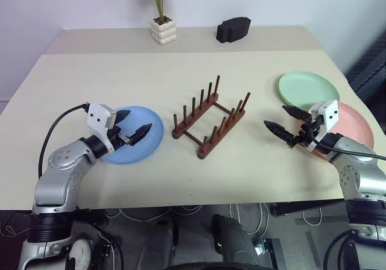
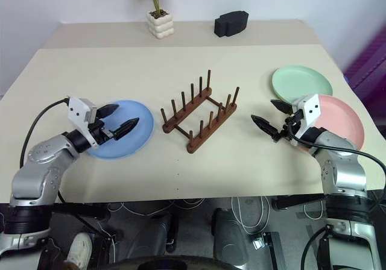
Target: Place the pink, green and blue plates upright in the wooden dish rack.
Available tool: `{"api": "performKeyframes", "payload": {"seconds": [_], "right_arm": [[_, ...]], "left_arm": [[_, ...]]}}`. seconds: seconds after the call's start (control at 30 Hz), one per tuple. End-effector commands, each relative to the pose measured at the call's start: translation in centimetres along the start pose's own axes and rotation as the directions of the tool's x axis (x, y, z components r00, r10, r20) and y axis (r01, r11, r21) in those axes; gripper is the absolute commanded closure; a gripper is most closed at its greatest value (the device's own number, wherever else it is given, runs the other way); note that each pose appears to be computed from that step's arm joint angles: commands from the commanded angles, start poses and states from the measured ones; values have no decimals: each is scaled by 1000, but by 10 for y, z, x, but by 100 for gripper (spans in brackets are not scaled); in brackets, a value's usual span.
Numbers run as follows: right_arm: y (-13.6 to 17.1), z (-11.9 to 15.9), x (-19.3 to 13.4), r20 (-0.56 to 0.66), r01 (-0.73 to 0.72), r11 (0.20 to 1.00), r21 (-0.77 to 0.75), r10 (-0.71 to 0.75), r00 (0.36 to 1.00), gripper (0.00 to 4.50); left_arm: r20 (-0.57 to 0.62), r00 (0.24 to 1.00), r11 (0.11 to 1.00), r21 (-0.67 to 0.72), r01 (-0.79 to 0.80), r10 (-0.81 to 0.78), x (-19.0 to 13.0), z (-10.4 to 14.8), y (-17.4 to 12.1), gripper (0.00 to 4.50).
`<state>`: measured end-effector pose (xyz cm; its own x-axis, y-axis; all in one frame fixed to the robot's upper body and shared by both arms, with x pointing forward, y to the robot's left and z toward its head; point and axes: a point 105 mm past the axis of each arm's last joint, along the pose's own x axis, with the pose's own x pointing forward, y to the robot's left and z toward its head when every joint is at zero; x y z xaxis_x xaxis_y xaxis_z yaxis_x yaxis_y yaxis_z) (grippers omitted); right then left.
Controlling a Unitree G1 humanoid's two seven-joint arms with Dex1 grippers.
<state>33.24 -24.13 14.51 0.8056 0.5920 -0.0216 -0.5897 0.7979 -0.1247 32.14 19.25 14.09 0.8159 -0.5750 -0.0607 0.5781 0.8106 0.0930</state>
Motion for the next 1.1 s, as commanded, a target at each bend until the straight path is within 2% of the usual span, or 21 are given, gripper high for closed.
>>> {"api": "performKeyframes", "payload": {"seconds": [0.03, 0.17, 0.23, 0.6, 0.8, 0.97, 1.1], "right_arm": [[2, 16, 6, 54, -6, 999, -38, 8, 998, 3], [1, 12, 11, 51, -7, 999, -33, 9, 999, 3], [2, 16, 13, 62, -15, 999, -32, 17, 998, 3], [11, 12, 15, 43, -38, 999, -38, 40, 998, 3], [15, 12, 21, 55, -41, 998, -38, 43, 998, 3], [25, 8, 21, 55, -51, 998, -32, 52, 997, 3], [36, 8, 16, 54, -66, 998, -23, 67, 996, 3]], "left_arm": [[35, 999, 999, 43, -3, 2, -1, 14, -2, 0], [29, 999, 998, 53, -37, 36, -3, 14, 1, 0], [49, 999, 999, 46, -15, 12, -3, 23, -6, 0], [11, 1000, 999, 42, -9, 8, -20, 21, -11, 0], [-22, 990, 990, -32, 140, -141, -32, 18, -27, 0], [-98, 948, 952, -72, 296, -302, -35, 6, -58, 0], [-176, 893, 910, -58, 411, -415, -22, -7, -88, 0]]}}
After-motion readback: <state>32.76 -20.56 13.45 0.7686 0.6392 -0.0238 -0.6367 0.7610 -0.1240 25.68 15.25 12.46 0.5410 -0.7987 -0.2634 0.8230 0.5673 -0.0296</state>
